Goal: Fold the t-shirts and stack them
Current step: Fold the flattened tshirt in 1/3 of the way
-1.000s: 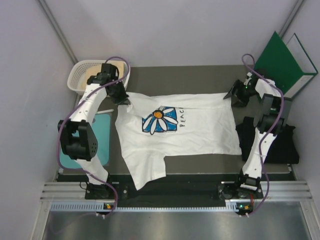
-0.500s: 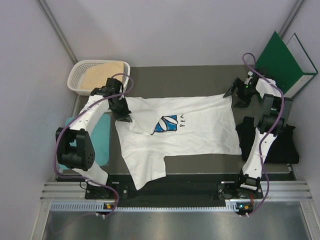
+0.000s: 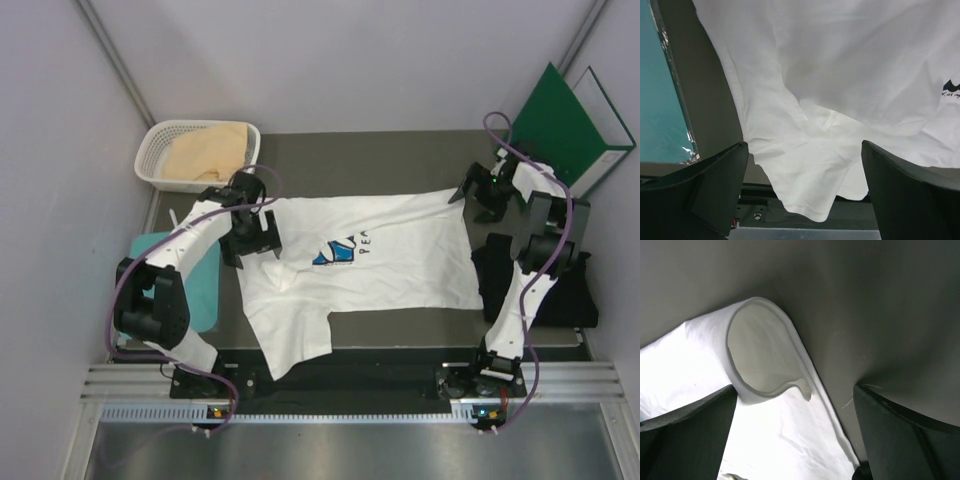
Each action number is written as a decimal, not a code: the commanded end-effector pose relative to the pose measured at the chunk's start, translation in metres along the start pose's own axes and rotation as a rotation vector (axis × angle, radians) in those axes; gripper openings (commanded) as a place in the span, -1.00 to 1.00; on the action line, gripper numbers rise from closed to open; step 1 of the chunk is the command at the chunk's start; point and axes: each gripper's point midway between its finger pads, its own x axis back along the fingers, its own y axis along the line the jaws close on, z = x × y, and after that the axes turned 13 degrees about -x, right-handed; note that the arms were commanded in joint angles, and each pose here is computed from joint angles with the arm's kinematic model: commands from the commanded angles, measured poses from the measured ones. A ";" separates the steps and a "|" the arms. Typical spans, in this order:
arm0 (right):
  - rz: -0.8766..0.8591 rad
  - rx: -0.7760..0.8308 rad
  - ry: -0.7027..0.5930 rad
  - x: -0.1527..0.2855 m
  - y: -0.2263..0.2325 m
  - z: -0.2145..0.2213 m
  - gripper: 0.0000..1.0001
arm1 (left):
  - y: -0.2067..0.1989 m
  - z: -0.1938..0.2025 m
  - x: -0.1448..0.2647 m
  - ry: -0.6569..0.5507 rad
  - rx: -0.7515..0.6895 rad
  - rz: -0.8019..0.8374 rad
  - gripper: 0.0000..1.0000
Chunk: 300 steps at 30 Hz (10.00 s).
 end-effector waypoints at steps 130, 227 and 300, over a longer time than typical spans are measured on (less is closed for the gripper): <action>-0.116 -0.266 -0.119 0.024 0.008 0.027 -0.19 | 0.053 -0.206 -0.085 -0.259 0.123 -0.250 -0.34; -0.066 -0.191 -0.146 0.048 -0.022 0.031 0.79 | 0.062 -0.210 -0.051 -0.328 0.126 -0.289 0.40; -0.037 0.009 -0.319 0.018 0.036 -0.017 0.99 | -0.010 -0.088 0.009 -0.297 -0.130 0.009 0.96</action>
